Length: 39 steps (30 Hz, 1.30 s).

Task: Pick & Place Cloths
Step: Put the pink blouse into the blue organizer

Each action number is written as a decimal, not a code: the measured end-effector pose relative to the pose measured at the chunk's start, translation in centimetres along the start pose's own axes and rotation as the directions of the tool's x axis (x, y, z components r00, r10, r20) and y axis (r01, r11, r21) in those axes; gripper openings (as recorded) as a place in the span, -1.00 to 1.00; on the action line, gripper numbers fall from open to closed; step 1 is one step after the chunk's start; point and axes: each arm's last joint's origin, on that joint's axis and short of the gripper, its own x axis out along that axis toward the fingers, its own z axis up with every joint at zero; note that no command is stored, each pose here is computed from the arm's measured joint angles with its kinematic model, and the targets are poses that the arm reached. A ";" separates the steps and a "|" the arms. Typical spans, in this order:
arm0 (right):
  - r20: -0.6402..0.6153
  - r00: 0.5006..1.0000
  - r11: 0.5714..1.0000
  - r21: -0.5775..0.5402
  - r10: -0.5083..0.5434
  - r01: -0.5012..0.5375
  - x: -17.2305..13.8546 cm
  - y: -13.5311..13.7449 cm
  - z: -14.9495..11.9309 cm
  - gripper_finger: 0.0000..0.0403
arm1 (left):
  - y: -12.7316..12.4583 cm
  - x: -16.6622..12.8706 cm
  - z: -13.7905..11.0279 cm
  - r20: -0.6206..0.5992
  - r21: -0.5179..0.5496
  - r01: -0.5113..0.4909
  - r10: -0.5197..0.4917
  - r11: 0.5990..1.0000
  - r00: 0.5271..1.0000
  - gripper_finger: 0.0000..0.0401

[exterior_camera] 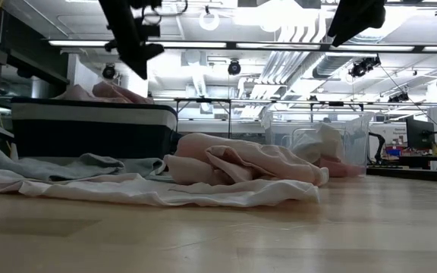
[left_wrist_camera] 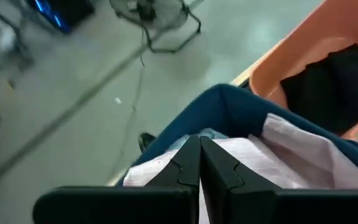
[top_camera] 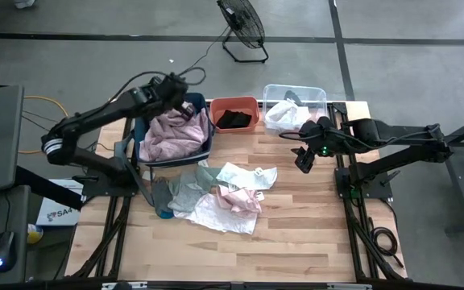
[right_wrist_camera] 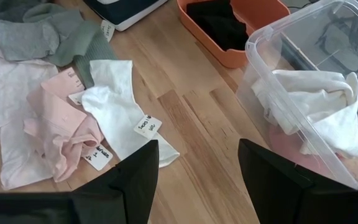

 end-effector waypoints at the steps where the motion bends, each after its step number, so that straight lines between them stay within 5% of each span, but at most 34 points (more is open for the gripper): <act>1: 0.000 1.000 1.000 0.000 -0.001 0.001 0.0 0.0 0.0 0.06 | 0.3 0.7 0.0 -0.027 -0.025 0.014 -0.015 1.000 1.000 -1.00; 6: -0.001 1.000 1.000 -0.006 -0.001 0.001 0.0 0.0 0.0 0.06 | 1.1 4.2 -1.0 -0.203 -0.078 0.022 -0.037 0.997 0.978 -1.00; 11: -0.002 1.000 1.000 -0.009 0.000 0.000 0.0 0.0 0.0 0.06 | 0.8 6.0 -2.9 -0.424 -0.066 0.080 -0.100 0.995 0.900 -1.00; 18: -0.002 1.000 1.000 -0.014 0.001 -0.001 0.0 0.0 0.0 0.06 | -1.2 6.8 -6.5 -0.548 -0.026 0.157 -0.146 0.987 0.824 -1.00; 28: -0.002 1.000 1.000 -0.014 0.001 -0.001 0.0 0.0 0.0 0.06 | -2.4 9.4 -11.1 -0.548 -0.031 0.144 -0.137 0.989 0.825 -1.00; 39: -0.003 1.000 1.000 -0.003 0.001 -0.001 0.0 0.0 0.0 0.06 | -2.1 8.6 -10.3 -0.527 -0.019 0.157 -0.143 0.987 0.838 -1.00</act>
